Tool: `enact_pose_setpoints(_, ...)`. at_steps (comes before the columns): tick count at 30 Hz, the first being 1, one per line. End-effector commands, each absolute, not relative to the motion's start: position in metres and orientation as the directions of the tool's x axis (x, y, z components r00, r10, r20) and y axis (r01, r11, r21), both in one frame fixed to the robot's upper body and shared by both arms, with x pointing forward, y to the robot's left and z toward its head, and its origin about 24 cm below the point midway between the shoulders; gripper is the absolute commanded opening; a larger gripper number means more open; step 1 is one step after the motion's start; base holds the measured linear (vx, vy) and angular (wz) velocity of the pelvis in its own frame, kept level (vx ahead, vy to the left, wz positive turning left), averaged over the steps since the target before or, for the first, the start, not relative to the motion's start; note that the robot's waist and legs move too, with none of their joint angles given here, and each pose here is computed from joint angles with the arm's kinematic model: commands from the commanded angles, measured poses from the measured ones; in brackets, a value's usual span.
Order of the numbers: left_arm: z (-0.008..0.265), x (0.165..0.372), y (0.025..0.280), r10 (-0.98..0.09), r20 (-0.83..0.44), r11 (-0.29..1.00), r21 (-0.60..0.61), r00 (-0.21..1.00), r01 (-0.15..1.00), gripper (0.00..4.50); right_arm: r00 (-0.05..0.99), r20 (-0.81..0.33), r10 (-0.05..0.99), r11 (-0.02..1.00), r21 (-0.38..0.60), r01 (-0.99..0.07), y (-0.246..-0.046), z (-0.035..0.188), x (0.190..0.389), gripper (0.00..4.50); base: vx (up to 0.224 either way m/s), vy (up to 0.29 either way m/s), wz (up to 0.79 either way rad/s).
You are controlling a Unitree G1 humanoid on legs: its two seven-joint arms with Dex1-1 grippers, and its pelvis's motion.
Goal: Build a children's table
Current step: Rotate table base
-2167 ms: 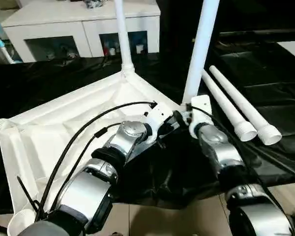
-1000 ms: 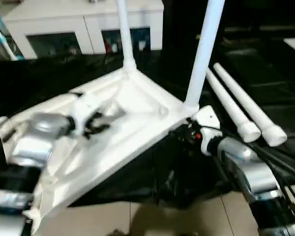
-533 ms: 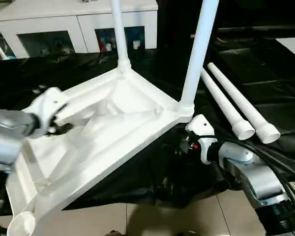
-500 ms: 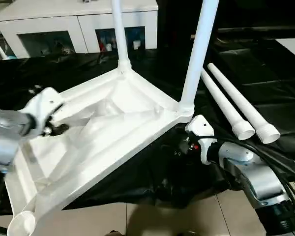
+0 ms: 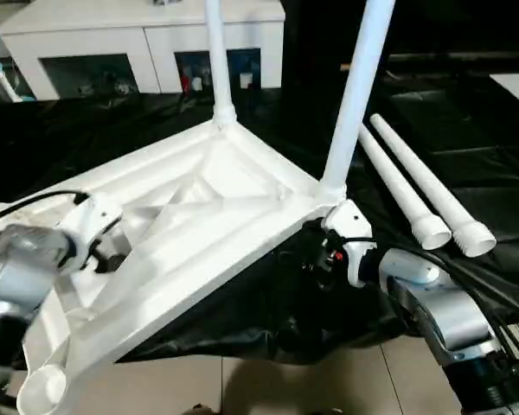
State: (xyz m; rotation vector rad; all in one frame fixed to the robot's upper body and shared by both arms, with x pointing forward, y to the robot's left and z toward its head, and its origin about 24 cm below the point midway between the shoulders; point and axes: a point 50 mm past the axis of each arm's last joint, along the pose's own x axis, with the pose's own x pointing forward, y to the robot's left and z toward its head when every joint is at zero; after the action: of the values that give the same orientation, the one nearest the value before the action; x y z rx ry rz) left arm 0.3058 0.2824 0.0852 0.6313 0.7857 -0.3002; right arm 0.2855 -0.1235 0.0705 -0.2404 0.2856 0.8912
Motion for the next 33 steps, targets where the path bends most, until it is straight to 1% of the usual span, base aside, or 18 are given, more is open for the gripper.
enact_pose_setpoints(1,0.089,0.313,0.282,-0.017,-0.703,0.785,0.432,0.711,0.445,4.45,0.605,-0.334,0.722,0.612,-0.098,-0.785,-0.124,0.073,0.287,3.89,0.000,0.000,0.00)
enact_pose_setpoints(2,0.089,0.323,0.276,-0.040,-0.672,0.811,0.411,0.740,0.417,4.45,0.612,-0.331,0.718,0.617,-0.102,-0.780,-0.124,0.073,0.288,3.89,0.000,0.000,0.00)
enact_pose_setpoints(5,0.088,0.329,0.270,-0.051,-0.652,0.821,0.404,0.756,0.404,4.45,0.621,-0.328,0.711,0.625,-0.108,-0.773,-0.124,0.073,0.290,3.89,0.000,0.000,0.00)
enact_pose_setpoints(6,0.088,0.336,0.262,-0.083,-0.629,0.841,0.372,0.773,0.393,4.45,0.633,-0.323,0.703,0.636,-0.113,-0.763,-0.124,0.074,0.291,3.89,0.000,0.000,0.00)
enact_pose_setpoints(10,0.089,0.346,0.248,-0.124,-0.590,0.865,0.329,0.798,0.379,4.45,0.652,-0.318,0.688,0.653,-0.119,-0.748,-0.126,0.075,0.294,3.89,0.000,0.000,0.00)
enact_pose_setpoints(11,0.090,0.352,0.238,-0.156,-0.564,0.879,0.294,0.811,0.374,4.45,0.662,-0.314,0.680,0.662,-0.125,-0.739,-0.126,0.075,0.295,3.89,0.000,0.000,0.00)
enact_pose_setpoints(13,0.090,0.355,0.234,-0.170,-0.550,0.886,0.277,0.818,0.371,4.45,0.667,-0.312,0.677,0.666,-0.128,-0.735,-0.126,0.075,0.295,3.89,0.000,0.000,0.00)
enact_pose_setpoints(15,0.091,0.360,0.228,-0.181,-0.537,0.884,0.279,0.824,0.376,4.45,0.676,-0.309,0.669,0.673,-0.133,-0.728,-0.127,0.075,0.296,3.89,0.000,0.000,0.00)
enact_pose_setpoints(16,0.094,0.366,0.221,-0.183,-0.500,0.889,0.284,0.846,0.360,4.45,0.682,-0.307,0.664,0.679,-0.134,-0.722,-0.127,0.075,0.297,3.89,0.000,0.000,0.00)
enact_pose_setpoints(21,0.101,0.377,0.207,-0.193,-0.424,0.899,0.285,0.885,0.332,4.45,0.691,-0.304,0.656,0.686,-0.142,-0.714,-0.126,0.075,0.300,3.89,0.000,0.000,0.00)
enact_pose_setpoints(24,0.104,0.380,0.204,-0.179,-0.399,0.894,0.315,0.900,0.317,4.45,0.693,-0.300,0.656,0.686,-0.146,-0.712,-0.125,0.076,0.300,3.89,0.000,0.000,0.00)
enact_pose_setpoints(27,0.110,0.382,0.206,-0.172,-0.370,0.883,0.353,0.913,0.309,4.45,0.696,-0.296,0.654,0.689,-0.147,-0.710,-0.125,0.076,0.301,3.89,0.000,0.000,0.00)
enact_pose_setpoints(28,0.118,0.380,0.205,-0.232,-0.345,0.852,0.379,0.909,0.361,4.45,0.698,-0.294,0.653,0.691,-0.148,-0.708,-0.126,0.076,0.301,3.89,0.000,0.000,0.00)
enact_pose_setpoints(29,0.125,0.376,0.202,-0.328,-0.334,0.811,0.379,0.884,0.445,4.45,0.700,-0.292,0.652,0.692,-0.147,-0.707,-0.127,0.076,0.301,3.89,0.000,0.000,0.00)
enact_pose_setpoints(30,0.126,0.375,0.201,-0.337,-0.333,0.808,0.378,0.881,0.452,4.45,0.700,-0.292,0.652,0.692,-0.147,-0.707,-0.127,0.076,0.301,3.89,0.000,0.000,0.00)
enact_pose_setpoints(31,0.129,0.372,0.199,-0.382,-0.331,0.787,0.373,0.863,0.491,4.45,0.700,-0.292,0.652,0.693,-0.146,-0.706,-0.128,0.076,0.301,3.89,0.000,0.000,0.00)
enact_pose_setpoints(32,0.133,0.367,0.196,-0.459,-0.336,0.754,0.343,0.823,0.560,4.45,0.700,-0.292,0.652,0.693,-0.146,-0.706,-0.128,0.076,0.301,3.89,0.000,0.000,0.00)
enact_pose_setpoints(33,0.137,0.363,0.196,-0.496,-0.343,0.738,0.318,0.798,0.595,4.45,0.700,-0.293,0.652,0.692,-0.147,-0.706,-0.129,0.076,0.301,3.89,0.000,0.000,0.00)
